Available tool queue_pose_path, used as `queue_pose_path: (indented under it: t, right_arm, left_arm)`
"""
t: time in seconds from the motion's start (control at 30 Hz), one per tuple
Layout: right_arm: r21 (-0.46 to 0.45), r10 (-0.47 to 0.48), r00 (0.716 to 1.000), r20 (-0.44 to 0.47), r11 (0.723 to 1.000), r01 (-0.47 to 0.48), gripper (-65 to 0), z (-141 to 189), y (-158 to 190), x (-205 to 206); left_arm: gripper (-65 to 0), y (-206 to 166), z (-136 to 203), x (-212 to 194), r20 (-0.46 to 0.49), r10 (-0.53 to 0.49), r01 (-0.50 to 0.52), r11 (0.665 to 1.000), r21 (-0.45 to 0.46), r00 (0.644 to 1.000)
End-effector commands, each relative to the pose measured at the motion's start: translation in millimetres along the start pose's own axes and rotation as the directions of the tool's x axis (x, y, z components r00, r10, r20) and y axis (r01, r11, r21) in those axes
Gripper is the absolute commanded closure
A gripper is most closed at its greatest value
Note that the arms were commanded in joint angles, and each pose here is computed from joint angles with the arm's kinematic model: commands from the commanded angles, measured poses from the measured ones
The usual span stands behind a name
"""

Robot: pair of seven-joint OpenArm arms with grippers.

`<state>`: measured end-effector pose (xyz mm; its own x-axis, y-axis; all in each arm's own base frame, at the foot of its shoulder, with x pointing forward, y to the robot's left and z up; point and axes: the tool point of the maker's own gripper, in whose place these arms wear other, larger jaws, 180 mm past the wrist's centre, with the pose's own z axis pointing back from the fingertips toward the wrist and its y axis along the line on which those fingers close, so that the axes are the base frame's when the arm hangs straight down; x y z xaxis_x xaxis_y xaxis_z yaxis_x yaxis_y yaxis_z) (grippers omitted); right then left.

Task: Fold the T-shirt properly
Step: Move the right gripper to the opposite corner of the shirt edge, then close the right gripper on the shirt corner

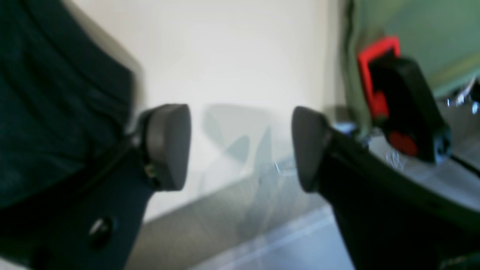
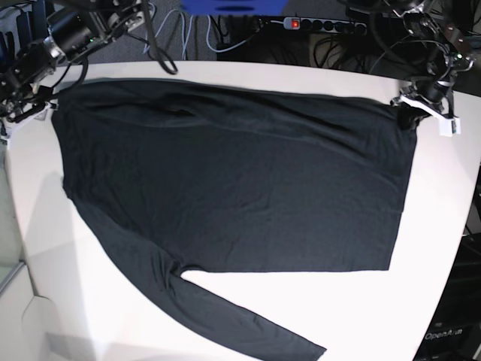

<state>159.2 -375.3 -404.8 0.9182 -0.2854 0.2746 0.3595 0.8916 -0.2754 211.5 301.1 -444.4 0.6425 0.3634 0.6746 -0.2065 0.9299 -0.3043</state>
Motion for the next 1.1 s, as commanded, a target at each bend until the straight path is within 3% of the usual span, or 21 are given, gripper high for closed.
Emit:
queue_pose_path:
  t: [0.0, 0.2, 0.37, 0.6, 0.8, 1.07]
  right_arm:
    - [-0.02, -0.015, 0.999, 0.042, 1.0, 0.016, -45.1, 8, -11, 14]
    - [0.104, -0.05, 0.996, 0.077, 0.994, 0.042, -45.2, 11, -2, 18]
    - [0.227, -0.08, 0.992, 0.094, 0.972, 0.057, -45.2, 17, 11, 24]
    - [0.326, -0.149, 0.976, 0.16, 0.941, 0.09, -45.2, 22, 20, 30]
    - [0.334, -0.182, 0.973, 0.142, 0.934, 0.126, -45.1, 20, 15, 17]
    - [0.376, -0.203, 0.975, 0.087, 0.913, 0.157, -45.1, 13, 38, -6]
  left_arm:
    - [-5.8, 16, 4, -36, -0.178, -0.023, 0.037, 0.997, 0.075, 0.984]
    - [-5.8, 16, 4, -36, -0.178, -0.023, 0.037, 0.997, 0.075, 0.984]
    - [-5.8, 16, 4, -36, -0.178, -0.023, 0.037, 0.997, 0.075, 0.984]
    - [-5.8, 16, 5, -36, -0.18, -0.024, 0.038, 0.996, 0.076, 0.983]
    - [-5.8, 16, 5, -36, -0.18, -0.024, 0.038, 0.996, 0.076, 0.983]
    - [-5.8, 16, 5, -36, -0.18, -0.024, 0.038, 0.996, 0.076, 0.983]
